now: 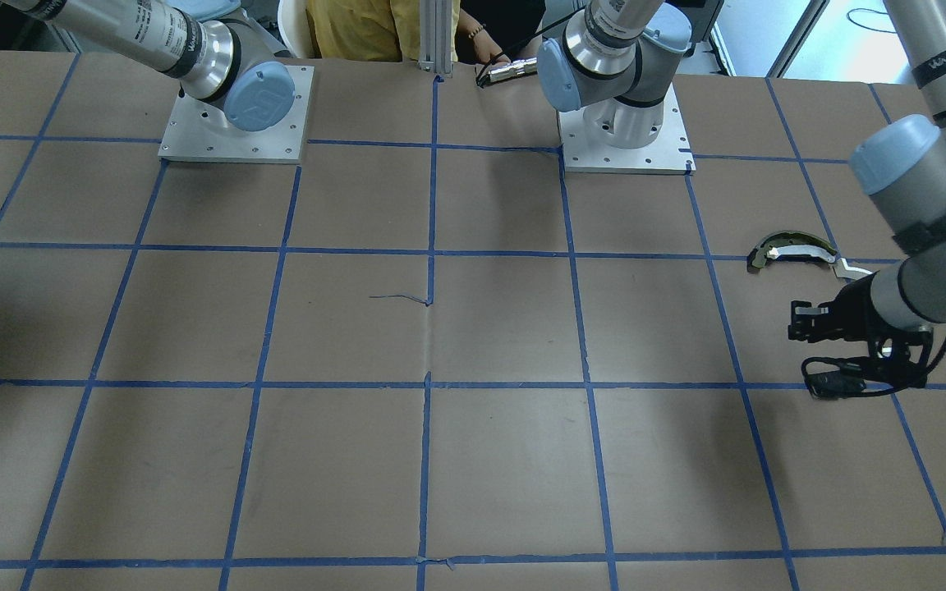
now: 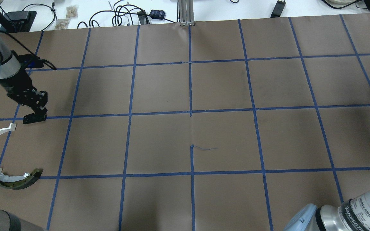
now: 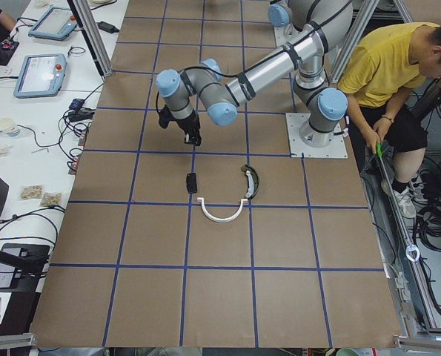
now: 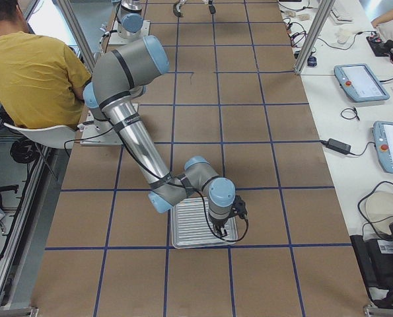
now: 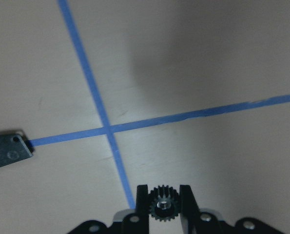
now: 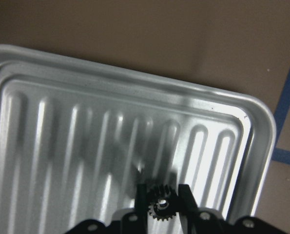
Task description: Place bearing gear from tray to pile
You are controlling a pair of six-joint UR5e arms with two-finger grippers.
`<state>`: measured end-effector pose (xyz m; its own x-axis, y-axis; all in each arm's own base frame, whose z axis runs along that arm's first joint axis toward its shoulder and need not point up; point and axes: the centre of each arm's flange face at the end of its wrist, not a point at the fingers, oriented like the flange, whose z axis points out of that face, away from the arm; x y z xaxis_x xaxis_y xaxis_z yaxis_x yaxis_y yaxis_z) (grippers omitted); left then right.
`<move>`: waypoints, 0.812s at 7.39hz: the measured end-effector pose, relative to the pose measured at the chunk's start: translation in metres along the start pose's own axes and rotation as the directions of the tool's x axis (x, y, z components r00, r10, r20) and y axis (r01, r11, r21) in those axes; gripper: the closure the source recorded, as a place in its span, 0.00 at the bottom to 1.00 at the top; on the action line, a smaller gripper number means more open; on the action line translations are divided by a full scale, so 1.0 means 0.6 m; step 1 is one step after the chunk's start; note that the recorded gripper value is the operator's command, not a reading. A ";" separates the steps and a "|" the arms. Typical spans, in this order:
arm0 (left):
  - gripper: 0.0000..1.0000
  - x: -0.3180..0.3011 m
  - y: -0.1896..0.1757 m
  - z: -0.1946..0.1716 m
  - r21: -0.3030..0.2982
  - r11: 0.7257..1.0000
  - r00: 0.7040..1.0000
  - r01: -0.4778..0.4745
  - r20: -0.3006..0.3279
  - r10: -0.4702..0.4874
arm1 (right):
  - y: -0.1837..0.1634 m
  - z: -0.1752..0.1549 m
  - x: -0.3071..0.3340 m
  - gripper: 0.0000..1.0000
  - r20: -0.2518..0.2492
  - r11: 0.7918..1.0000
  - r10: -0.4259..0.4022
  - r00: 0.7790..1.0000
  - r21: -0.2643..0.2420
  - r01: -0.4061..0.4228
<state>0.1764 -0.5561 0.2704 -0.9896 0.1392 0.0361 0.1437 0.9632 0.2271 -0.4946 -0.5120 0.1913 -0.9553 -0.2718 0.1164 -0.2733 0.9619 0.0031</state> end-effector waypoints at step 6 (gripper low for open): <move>1.00 -0.156 0.054 0.121 -0.026 0.999 0.999 0.026 0.034 -0.025 | -0.340 -0.255 -0.537 1.00 0.090 0.965 0.260 0.962 -0.001 -0.261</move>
<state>0.2732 -0.5214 0.2036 -0.9924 0.1230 -0.0028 0.1183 0.9602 0.2529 -0.1135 -0.6163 0.3051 -0.9996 -0.0141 0.0236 -0.0147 0.9995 -0.0263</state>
